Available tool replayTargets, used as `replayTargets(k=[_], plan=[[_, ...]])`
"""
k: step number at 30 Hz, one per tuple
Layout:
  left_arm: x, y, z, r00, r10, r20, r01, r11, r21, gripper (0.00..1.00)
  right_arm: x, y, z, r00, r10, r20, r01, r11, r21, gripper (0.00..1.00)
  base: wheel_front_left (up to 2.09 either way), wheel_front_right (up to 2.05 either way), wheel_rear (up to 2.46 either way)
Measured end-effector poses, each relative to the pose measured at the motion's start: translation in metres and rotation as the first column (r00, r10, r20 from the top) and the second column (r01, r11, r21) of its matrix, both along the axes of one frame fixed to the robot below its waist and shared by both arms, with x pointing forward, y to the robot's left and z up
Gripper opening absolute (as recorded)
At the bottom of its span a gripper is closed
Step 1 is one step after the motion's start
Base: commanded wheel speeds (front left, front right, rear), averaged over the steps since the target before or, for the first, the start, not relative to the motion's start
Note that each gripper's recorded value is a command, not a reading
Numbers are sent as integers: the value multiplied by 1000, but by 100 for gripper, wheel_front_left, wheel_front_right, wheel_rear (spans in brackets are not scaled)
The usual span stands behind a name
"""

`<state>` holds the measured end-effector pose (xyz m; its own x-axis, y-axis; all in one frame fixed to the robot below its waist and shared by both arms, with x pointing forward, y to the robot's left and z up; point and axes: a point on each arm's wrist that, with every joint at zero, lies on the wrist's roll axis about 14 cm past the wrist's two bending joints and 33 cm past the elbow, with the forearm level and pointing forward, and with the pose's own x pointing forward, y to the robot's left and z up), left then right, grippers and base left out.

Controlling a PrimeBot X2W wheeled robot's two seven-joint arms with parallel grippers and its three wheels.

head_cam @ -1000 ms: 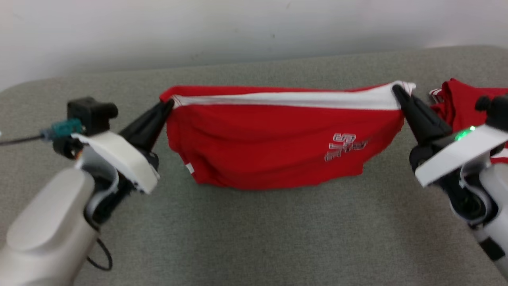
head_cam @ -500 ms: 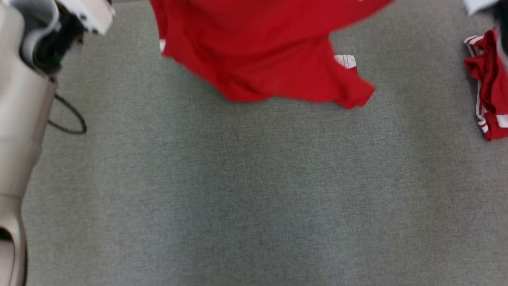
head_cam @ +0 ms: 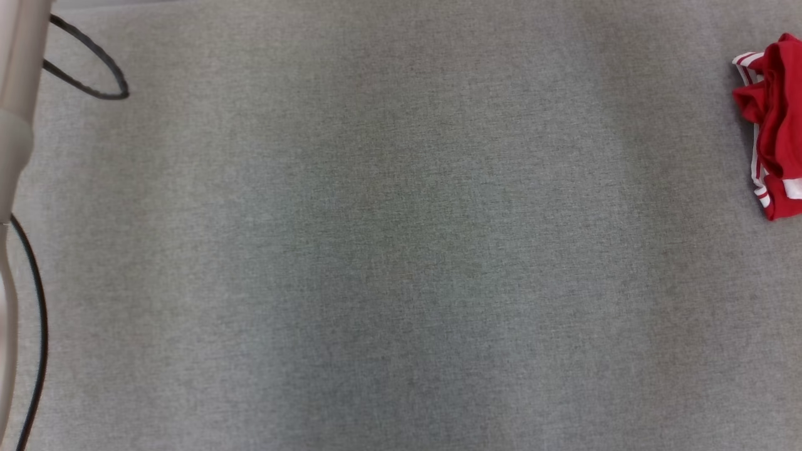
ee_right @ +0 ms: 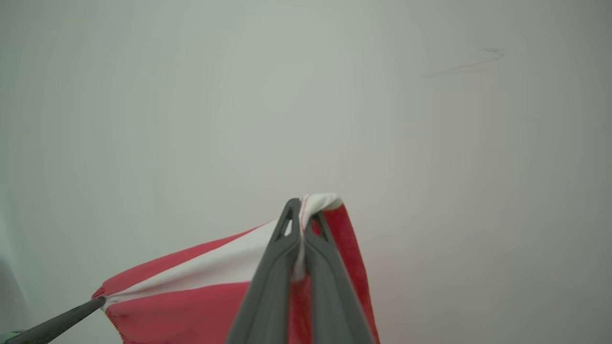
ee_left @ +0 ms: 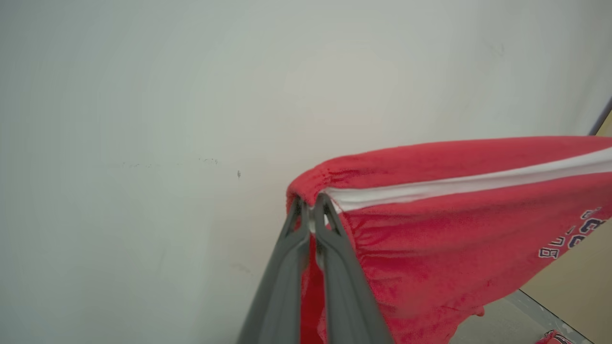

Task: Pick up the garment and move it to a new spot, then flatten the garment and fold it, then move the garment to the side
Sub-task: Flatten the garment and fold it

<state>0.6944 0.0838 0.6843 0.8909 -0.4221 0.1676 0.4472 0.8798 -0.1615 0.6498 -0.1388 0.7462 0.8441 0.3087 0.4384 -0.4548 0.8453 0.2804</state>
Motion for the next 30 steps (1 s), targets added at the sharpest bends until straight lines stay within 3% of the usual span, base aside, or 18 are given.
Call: replayTargets(k=[5,9,16,21,30], plan=[[-6,-6,-17,998,-32,-46,33,999,21,0,-5,20,-21,998,57,-39,-60,996,-67,0,0,0,0],[-23,-9,-57,986,-76,-147,82,996,33,0,-20,31,-63,986,96,-133,-112,987,-117,0,0,0,0],[-84,-6,-129,912,-161,-377,194,980,52,0,-67,26,-115,948,141,-285,-177,979,-104,0,0,0,0],[-136,-8,-150,838,-218,-500,277,960,46,0,-115,18,-159,878,162,-450,-242,962,-125,0,0,0,0],[-227,-2,-179,704,-255,-662,377,925,44,0,-207,7,-226,693,184,-697,-353,929,-107,0,0,0,0]])
